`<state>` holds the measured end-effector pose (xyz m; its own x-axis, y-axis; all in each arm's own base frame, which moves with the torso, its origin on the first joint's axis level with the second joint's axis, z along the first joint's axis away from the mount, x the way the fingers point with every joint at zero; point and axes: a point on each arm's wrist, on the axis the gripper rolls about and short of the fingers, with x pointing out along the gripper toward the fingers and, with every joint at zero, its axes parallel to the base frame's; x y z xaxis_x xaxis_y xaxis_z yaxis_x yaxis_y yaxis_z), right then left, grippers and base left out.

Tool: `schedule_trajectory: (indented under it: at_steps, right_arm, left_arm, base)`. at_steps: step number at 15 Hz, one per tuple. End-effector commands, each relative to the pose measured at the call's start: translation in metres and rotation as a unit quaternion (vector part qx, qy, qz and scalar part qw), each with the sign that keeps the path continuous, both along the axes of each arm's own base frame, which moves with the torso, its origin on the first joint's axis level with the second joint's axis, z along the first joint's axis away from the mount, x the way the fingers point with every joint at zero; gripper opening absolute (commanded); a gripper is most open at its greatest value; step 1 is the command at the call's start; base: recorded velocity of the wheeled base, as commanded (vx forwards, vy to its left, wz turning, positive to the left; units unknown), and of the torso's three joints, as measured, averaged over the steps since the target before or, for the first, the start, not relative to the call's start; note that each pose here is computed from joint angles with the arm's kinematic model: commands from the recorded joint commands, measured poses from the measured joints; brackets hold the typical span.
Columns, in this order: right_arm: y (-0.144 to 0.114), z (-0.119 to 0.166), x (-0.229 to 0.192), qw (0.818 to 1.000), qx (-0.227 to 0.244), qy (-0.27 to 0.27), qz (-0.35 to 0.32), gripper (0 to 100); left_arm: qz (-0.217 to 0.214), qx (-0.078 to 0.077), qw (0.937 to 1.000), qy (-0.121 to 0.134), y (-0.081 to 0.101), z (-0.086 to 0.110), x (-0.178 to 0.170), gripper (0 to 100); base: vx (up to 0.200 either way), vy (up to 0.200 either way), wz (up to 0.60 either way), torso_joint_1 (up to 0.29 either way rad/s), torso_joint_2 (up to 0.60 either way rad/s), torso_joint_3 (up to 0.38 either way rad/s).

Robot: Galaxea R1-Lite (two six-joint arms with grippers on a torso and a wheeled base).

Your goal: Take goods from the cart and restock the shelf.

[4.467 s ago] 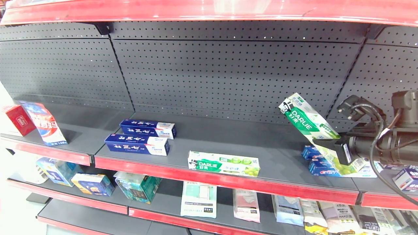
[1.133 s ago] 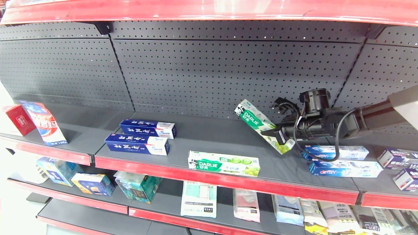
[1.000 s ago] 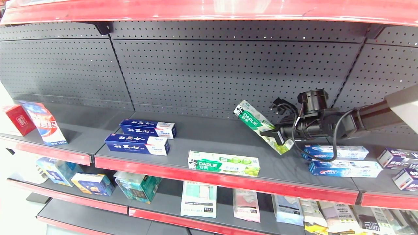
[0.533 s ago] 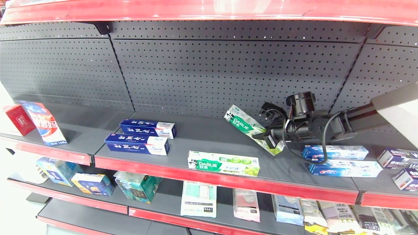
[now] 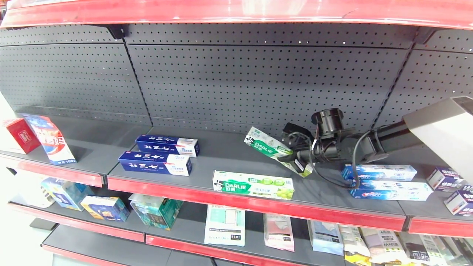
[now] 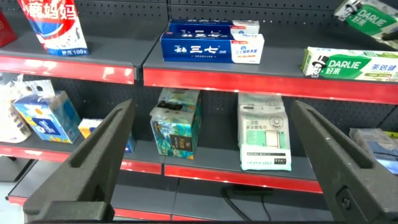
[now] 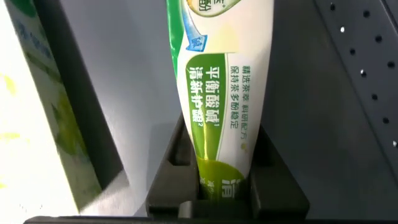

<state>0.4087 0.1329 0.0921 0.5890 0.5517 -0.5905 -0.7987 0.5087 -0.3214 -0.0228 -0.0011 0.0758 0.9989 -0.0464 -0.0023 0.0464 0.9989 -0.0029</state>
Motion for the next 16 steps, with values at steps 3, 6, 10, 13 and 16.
schedule_trajectory:
  at_steps: [3,6,10,13,16]
  right_arm:
    - [0.016,-0.013,0.004,1.000,-0.019,0.001,-0.002,0]
    - [0.024,-0.014,0.012,0.999,-0.034,-0.020,0.003,0]
    - [0.028,-0.013,0.011,0.998,-0.048,-0.034,0.016,0]
    - [0.025,-0.015,0.011,0.997,-0.061,-0.042,0.030,0]
    - [0.025,-0.013,0.011,0.996,-0.065,-0.048,0.036,0]
  left_arm:
    - [0.000,0.000,1.0000,0.000,0.000,0.000,0.000,100]
    - [0.000,0.000,1.0000,0.000,0.000,0.000,0.000,100]
    - [0.000,0.000,1.0000,0.000,0.000,0.000,0.000,100]
    - [0.000,0.000,1.0000,0.000,0.000,0.000,0.000,100]
    - [0.000,0.000,1.0000,0.000,0.000,0.000,0.000,100]
  base:
    - [0.000,0.000,0.00,0.000,0.00,0.000]
    - [0.000,0.000,0.00,0.000,0.00,0.000]
    - [0.000,0.000,0.00,0.000,0.00,0.000]
    - [0.000,0.000,0.00,0.000,0.00,0.000]
    - [0.000,0.000,0.00,0.000,0.00,0.000]
